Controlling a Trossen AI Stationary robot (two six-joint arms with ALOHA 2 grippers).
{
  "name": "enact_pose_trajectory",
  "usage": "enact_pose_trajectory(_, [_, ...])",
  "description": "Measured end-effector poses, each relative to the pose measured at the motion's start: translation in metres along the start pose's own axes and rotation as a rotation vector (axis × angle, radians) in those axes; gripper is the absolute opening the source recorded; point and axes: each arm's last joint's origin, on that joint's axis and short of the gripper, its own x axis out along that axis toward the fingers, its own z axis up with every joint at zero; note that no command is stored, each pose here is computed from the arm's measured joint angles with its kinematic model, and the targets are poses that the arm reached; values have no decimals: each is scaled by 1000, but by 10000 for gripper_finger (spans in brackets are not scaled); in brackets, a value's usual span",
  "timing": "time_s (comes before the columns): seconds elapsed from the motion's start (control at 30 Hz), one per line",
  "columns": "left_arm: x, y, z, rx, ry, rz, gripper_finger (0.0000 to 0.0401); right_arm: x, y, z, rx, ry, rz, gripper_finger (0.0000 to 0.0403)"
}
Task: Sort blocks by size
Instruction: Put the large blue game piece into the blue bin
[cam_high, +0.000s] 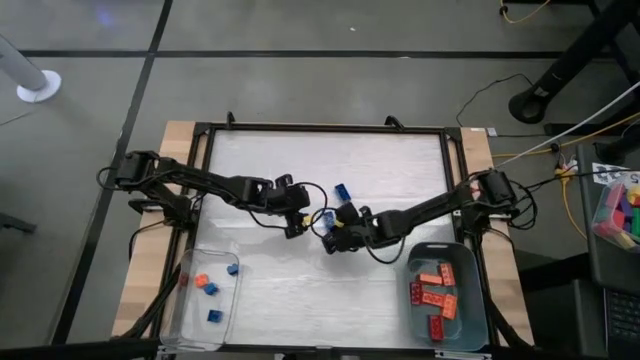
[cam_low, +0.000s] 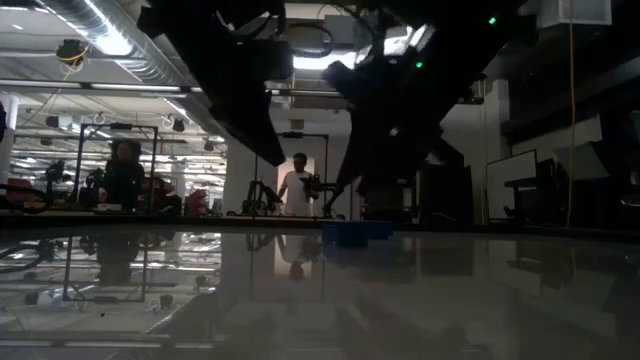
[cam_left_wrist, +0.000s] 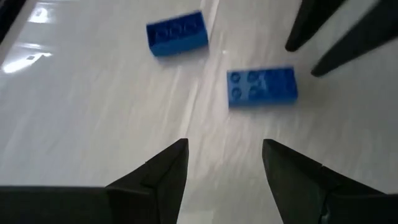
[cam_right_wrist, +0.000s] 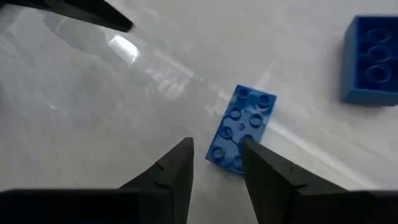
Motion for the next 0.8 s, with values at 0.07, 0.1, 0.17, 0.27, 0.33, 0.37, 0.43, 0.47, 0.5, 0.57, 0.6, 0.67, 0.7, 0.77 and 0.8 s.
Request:
enact_pose_trajectory(0.07, [0, 1, -3, 21, 30, 8, 193, 7, -3, 2, 13, 29, 3, 136])
enact_pose_trajectory(0.1, [0, 1, -4, 27, 42, 11, 193, 11, -5, 3, 15, 42, -3, 136])
enact_pose_trajectory(0.17, [0, 1, -6, 32, 62, 14, 193, 17, -7, 6, 31, 57, 5, 136])
enact_pose_trajectory(0.27, [0, 2, -8, 37, 79, 25, 193, 23, -12, 11, 50, 91, 11, 136])
enact_pose_trajectory(0.33, [0, 2, -9, 41, 91, 29, 193, 26, -14, 13, 63, 106, 15, 136])
enact_pose_trajectory(0.37, [0, 2, -10, 41, 94, 30, 193, 27, -15, 14, 65, 110, 11, 136])
enact_pose_trajectory(0.43, [0, 2, -9, 40, 92, 30, 193, 28, -17, 16, 69, 108, 6, 136])
enact_pose_trajectory(0.47, [0, 2, -9, 40, 91, 30, 193, 28, -17, 16, 69, 105, 4, 136])
enact_pose_trajectory(0.5, [0, 2, -9, 39, 91, 30, 193, 28, -18, 16, 69, 97, -3, 136])
enact_pose_trajectory(0.57, [0, 2, -9, 39, 91, 30, 193, 29, -19, 17, 67, 89, -15, 136])
enact_pose_trajectory(0.6, [0, 2, -9, 39, 89, 29, 193, 29, -18, 17, 68, 86, -14, 136])
enact_pose_trajectory(0.67, [0, 2, -9, 39, 89, 29, 193, 29, -18, 17, 68, 84, -15, 136])
enact_pose_trajectory(0.7, [0, 2, -9, 39, 89, 29, 193, 30, -19, 16, 66, 79, -21, 136])
enact_pose_trajectory(0.77, [0, 2, -9, 39, 88, 29, 193, 32, -19, 15, 63, 81, -30, 136])
enact_pose_trajectory(0.8, [0, 2, -9, 39, 88, 29, 193, 32, -20, 15, 61, 82, -34, 136])
